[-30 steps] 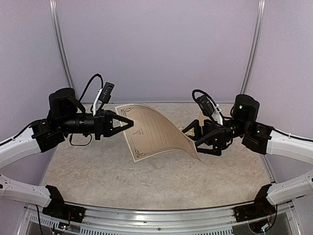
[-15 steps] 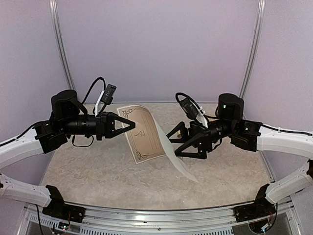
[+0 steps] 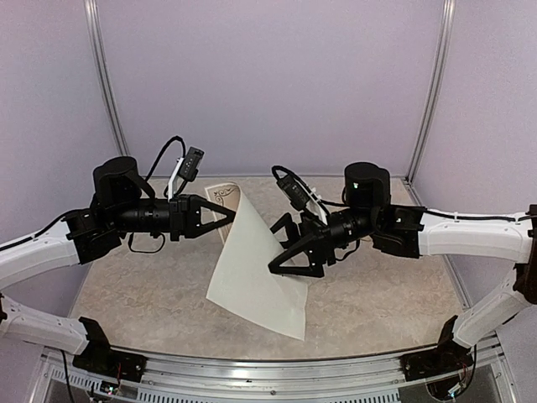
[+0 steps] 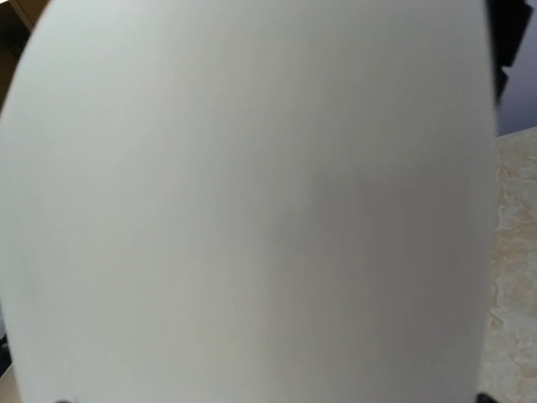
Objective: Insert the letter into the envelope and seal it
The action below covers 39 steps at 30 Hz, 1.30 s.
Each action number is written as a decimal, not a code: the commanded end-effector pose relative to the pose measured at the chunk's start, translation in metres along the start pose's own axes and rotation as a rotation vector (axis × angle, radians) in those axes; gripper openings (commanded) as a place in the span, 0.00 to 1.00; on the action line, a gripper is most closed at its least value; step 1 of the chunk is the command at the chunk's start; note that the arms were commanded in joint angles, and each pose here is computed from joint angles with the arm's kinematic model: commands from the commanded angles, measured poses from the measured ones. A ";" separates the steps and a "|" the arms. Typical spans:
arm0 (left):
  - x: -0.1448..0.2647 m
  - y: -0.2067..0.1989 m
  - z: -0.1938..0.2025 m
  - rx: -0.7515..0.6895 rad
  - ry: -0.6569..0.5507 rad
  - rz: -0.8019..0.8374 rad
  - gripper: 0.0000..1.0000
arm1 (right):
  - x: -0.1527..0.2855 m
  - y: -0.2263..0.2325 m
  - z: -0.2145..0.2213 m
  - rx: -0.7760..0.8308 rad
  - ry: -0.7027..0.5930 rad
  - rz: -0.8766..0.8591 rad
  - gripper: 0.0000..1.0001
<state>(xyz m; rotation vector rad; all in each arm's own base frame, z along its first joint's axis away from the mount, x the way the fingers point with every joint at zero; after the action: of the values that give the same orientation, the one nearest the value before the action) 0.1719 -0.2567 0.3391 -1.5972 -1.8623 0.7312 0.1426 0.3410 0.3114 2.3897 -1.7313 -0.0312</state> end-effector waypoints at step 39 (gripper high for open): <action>-0.019 0.030 0.003 0.146 0.007 -0.038 0.00 | -0.042 -0.015 -0.001 0.053 0.001 0.095 1.00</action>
<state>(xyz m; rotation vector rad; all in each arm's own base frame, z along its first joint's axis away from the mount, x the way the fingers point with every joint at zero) 0.1870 -0.2712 0.3107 -1.4699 -1.7676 0.7981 0.1473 0.3780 0.3018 2.3015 -1.8866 0.0157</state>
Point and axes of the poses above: each gripper's point midway between its finger pads, its own x axis back along the fingers, its own y axis along the line the jaws close on, z = x × y, the point moved 7 cm from there along x, back along the fingers, and after that the axes turned 15 degrees about x, right-handed, at the moved point
